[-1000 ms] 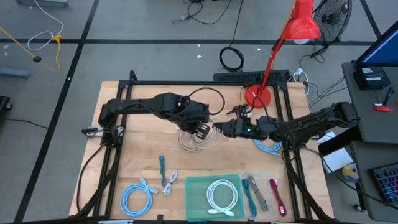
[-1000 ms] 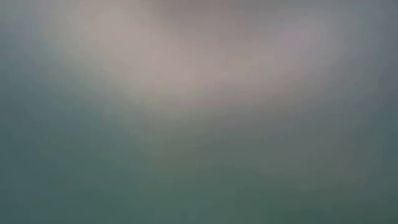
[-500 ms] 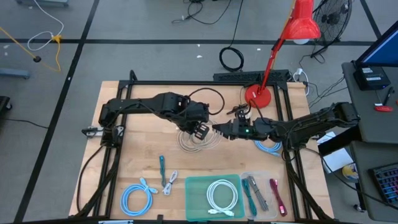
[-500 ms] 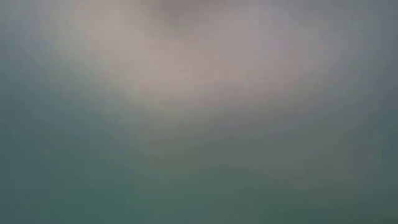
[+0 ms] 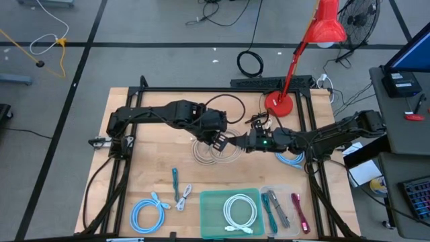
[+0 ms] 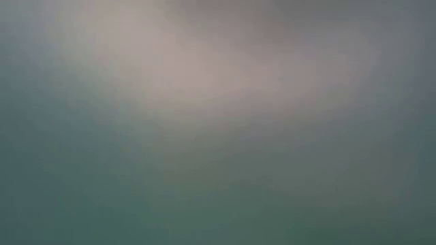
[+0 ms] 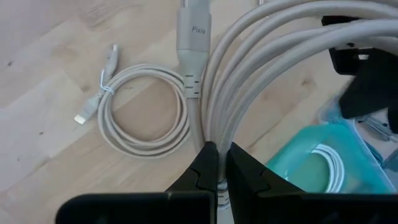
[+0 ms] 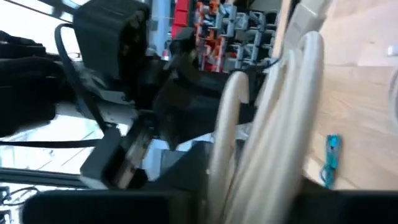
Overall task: Pick & Place USB Port
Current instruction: Put the left brown hdmi cable into the green bin
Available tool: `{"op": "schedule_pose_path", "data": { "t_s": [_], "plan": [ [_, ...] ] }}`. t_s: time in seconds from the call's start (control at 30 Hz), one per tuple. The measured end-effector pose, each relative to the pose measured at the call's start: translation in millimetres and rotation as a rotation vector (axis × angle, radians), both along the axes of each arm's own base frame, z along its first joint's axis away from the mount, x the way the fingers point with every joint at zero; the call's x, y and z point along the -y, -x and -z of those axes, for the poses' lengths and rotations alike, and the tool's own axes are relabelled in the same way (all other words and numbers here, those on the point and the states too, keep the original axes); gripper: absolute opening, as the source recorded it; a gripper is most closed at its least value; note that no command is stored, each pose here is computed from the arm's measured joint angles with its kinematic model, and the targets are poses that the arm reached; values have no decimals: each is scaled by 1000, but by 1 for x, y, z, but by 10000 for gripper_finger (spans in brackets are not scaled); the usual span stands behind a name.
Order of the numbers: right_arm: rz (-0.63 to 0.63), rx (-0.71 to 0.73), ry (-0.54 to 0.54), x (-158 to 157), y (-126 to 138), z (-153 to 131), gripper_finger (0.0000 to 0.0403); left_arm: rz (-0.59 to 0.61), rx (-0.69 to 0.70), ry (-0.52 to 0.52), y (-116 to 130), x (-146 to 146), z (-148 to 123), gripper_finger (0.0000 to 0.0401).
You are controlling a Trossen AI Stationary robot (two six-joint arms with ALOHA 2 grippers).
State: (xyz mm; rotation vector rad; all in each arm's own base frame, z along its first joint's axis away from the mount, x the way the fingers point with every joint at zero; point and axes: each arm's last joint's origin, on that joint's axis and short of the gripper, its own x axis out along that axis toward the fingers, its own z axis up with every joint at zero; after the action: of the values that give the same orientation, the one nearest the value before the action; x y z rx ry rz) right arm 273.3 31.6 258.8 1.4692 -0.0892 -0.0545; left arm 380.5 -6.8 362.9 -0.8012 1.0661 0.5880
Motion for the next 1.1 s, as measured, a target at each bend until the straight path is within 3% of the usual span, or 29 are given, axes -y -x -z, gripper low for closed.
{"op": "schedule_pose_path", "data": {
  "t_s": [0.1, 0.3, 0.43, 0.6, 0.87, 1.1],
  "plan": [
    [0, 3, 22, 0, 0, 0, 18, -1, -4, -15, 1, 0, 0, 9],
    [-21, 29, 16, -1, 0, -3, 33, -9, 60, -67, 12, 6, -29, 9],
    [-21, 46, 36, -1, 1, -5, 18, -9, 142, -84, 20, 9, -55, 9],
    [-27, 58, 50, -1, 1, -7, 18, 8, 188, -71, 23, 15, -67, 10],
    [-119, 15, 50, -3, 0, -1, 18, 158, 171, 9, 25, 27, -66, 99],
    [-336, -28, 44, -9, 1, 3, 17, 317, 189, 124, 33, 35, -73, 138]
  ]
}}
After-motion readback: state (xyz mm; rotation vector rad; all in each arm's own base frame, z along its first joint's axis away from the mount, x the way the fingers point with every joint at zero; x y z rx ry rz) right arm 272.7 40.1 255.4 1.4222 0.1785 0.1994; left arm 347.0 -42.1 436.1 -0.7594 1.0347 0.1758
